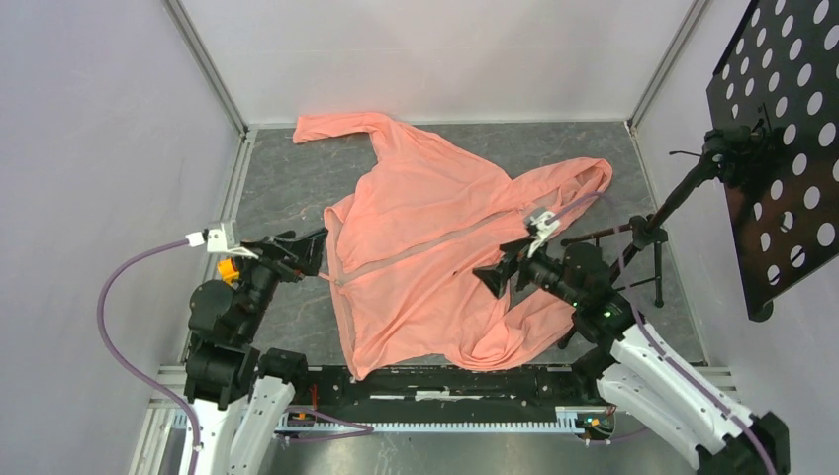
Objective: Zip up the jacket
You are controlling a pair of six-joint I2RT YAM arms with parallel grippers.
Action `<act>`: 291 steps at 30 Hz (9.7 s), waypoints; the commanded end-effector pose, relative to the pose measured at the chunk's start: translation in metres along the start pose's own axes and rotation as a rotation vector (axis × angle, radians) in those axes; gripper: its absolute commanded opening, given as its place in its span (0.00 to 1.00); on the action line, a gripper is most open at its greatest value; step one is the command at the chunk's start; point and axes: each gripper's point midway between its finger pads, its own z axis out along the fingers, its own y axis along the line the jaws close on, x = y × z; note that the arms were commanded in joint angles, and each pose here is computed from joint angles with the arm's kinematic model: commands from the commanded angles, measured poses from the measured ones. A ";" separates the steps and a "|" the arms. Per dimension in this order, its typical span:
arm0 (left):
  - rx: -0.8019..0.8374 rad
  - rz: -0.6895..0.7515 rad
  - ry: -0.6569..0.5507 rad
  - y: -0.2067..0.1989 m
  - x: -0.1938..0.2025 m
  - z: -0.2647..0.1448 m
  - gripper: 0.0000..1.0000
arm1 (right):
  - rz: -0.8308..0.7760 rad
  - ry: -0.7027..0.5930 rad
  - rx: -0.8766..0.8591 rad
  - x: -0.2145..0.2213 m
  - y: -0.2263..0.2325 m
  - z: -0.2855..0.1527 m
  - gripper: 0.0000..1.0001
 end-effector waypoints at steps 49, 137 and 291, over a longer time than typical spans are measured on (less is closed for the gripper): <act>-0.576 -0.125 1.028 0.122 0.203 0.077 0.78 | -0.154 0.191 0.157 0.098 0.132 0.134 0.76; -0.497 -0.278 1.059 0.157 0.256 0.096 0.61 | 0.261 0.232 -0.120 0.092 0.120 0.236 0.57; -0.399 -0.661 0.795 0.092 0.215 0.035 0.46 | -0.287 0.255 -0.258 0.140 0.166 0.212 0.05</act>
